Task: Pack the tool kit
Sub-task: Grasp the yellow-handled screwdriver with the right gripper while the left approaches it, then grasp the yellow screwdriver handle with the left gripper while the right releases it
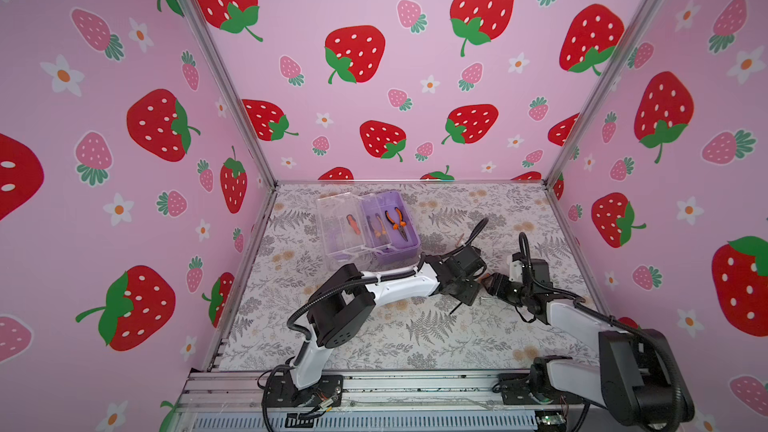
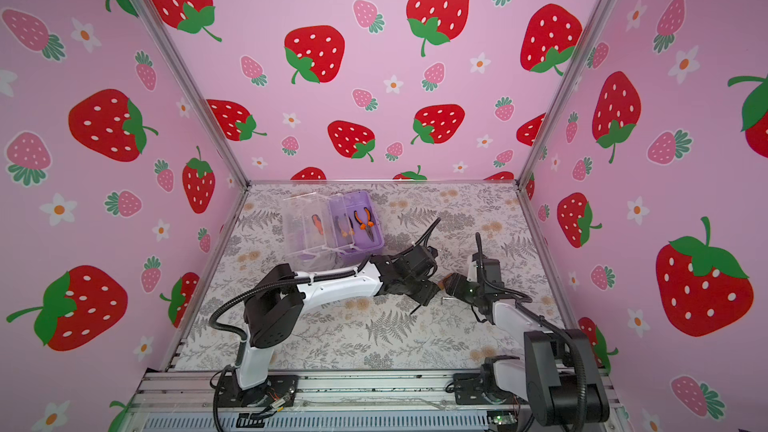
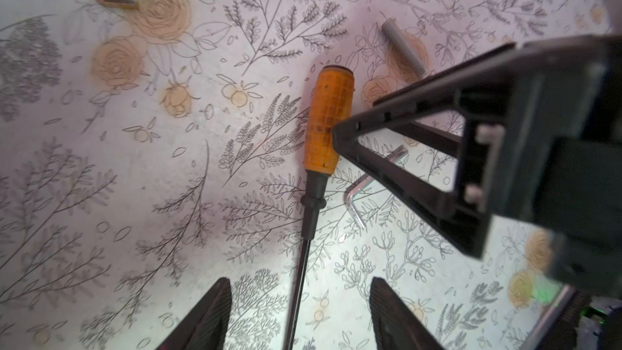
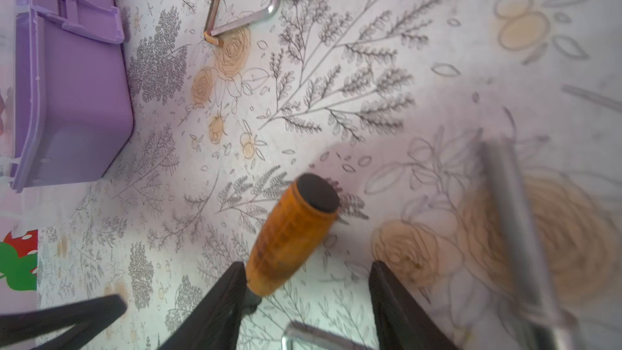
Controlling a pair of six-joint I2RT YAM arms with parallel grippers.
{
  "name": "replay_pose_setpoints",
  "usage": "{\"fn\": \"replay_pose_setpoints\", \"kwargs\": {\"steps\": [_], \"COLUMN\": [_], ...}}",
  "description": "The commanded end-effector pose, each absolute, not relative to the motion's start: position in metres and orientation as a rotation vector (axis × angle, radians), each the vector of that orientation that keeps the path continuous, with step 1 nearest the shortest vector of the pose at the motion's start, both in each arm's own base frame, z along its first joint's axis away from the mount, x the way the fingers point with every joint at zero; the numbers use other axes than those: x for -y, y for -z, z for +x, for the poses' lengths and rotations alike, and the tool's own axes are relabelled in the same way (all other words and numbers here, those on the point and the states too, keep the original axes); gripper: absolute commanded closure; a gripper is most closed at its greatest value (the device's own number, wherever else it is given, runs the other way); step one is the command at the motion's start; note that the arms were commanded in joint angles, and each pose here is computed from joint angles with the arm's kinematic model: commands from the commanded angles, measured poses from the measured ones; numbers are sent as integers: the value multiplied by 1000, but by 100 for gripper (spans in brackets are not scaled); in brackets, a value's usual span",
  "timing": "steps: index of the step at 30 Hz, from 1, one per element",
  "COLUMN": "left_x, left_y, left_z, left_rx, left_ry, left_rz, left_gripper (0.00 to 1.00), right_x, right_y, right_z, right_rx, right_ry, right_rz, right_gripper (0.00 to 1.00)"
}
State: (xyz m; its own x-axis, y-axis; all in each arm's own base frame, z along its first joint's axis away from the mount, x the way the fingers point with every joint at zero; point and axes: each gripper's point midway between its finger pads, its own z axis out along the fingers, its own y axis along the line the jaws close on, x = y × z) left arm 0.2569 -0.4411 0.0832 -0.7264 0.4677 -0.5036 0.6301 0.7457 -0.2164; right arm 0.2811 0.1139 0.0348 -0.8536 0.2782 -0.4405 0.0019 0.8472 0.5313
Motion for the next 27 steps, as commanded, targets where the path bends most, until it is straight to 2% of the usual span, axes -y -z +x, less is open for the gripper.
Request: {"fn": "replay_pose_setpoints", "kwargs": {"steps": [1,3,6,11,14,18,23,27], "left_x": [425,411,388,349,333,335,357,369], "left_y": [-102,-105,-107,-111,-114,-122,-145,-168], "left_z": [262,263,265,270,271,265,262,264], "left_rx": [-2503,-2503,-2518,-2541,-2538,-2527,-2476,-2417], "left_ry": [536,521,520,577,585,643,878,1072], "left_rz": [758,729,670,539,510,534,522,471], "left_gripper": [32,32,31,31,30,25,21,20], "right_x": [-122,-132,-151,-180,-200,-231,-259,-263], "right_y": [-37,-31,-20,-5,-12,-59,-148,-191], "right_z": [301,305,307,311,316,325,322,312], "right_rx": [-2526,-2561,-2603,-2643,-2600,-2446,-2162,-2031], "right_ry": [-654,-637,-656,-700,-822,-1063,-1259,-1337], "right_rz": [137,103,65,36,31,-32,-191,-243], "right_gripper": [42,49,65,84,89,94,99,100]}}
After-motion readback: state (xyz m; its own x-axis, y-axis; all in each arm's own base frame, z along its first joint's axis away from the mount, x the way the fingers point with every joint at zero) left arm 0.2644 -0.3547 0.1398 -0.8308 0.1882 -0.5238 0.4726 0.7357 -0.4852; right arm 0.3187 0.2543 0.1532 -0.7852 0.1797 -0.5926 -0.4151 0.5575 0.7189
